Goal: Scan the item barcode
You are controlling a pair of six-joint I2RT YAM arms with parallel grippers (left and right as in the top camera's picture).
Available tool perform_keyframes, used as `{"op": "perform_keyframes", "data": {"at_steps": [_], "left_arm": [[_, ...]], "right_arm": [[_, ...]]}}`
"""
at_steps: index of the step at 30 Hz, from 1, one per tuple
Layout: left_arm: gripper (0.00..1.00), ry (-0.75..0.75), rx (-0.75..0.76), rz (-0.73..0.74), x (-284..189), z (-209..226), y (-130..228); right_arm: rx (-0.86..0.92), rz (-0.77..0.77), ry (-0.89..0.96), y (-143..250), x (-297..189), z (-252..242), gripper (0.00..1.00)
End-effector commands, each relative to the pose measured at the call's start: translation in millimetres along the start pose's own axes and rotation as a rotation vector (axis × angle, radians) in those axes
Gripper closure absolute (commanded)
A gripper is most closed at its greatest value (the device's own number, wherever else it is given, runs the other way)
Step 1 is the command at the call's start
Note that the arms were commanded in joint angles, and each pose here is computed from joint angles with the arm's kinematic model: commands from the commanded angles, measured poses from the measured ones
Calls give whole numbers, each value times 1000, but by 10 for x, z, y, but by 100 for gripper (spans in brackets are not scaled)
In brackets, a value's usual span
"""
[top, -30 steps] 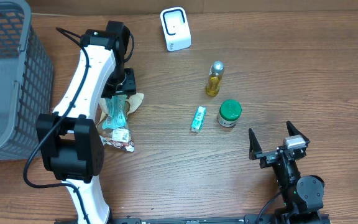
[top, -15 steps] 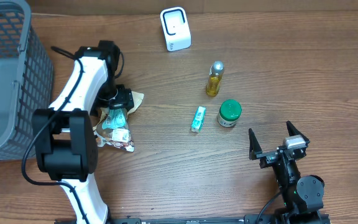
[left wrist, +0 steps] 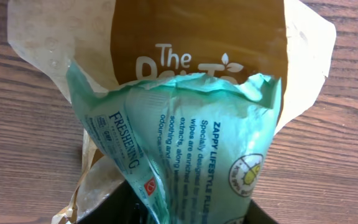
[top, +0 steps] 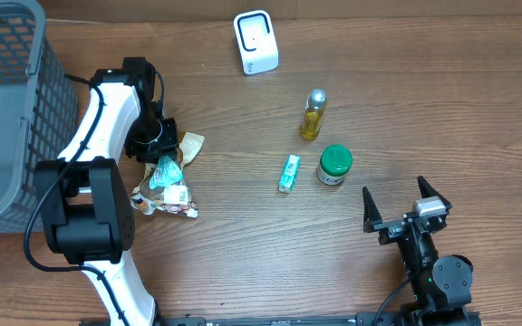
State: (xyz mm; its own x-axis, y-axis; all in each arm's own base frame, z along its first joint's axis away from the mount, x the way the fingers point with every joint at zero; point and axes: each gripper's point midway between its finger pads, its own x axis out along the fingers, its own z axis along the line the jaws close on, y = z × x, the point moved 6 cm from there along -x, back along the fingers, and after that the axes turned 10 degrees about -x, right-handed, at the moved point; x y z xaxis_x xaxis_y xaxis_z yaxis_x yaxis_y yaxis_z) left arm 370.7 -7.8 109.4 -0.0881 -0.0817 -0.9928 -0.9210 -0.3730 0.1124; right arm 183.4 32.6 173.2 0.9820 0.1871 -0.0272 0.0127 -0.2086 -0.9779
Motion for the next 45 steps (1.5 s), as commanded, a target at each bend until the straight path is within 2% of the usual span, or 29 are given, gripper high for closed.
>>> {"op": "perform_keyframes", "data": {"at_steps": [1,3,9,14,17,26,29,30,32,37,40,45], "left_arm": [[76,33,21,-9,-119,-51,4],[79,24,32,-25,-261,-59,-25],[76,32,37,-62,-576,-106,-70],[76,21,36,-35,-565,-92,-20],[73,1,40,-26,-521,-83,5],[70,-7,46,-8,-103,-164,81],[60,0,24,-13,-103,-157,63],[62,1,25,-12,-103,-157,64],[73,4,25,-10,-103,-160,67],[85,74,33,-5,-172,-253,58],[88,83,31,-24,-387,-301,29],[86,89,55,-52,-595,-504,108]], "right_arm": [[3,-2,8,22,2,-5,0],[3,-2,8,22,2,-5,0],[3,-1,8,22,2,-4,0],[3,-2,8,22,2,-5,0],[3,-1,8,22,2,-4,0],[3,-2,8,22,2,-5,0],[3,-2,8,22,2,-5,0],[3,-2,8,22,2,-5,0],[3,-1,8,22,2,-4,0],[3,-2,8,22,2,-5,0],[3,-2,8,22,2,-5,0],[3,-2,8,22,2,-5,0]]}}
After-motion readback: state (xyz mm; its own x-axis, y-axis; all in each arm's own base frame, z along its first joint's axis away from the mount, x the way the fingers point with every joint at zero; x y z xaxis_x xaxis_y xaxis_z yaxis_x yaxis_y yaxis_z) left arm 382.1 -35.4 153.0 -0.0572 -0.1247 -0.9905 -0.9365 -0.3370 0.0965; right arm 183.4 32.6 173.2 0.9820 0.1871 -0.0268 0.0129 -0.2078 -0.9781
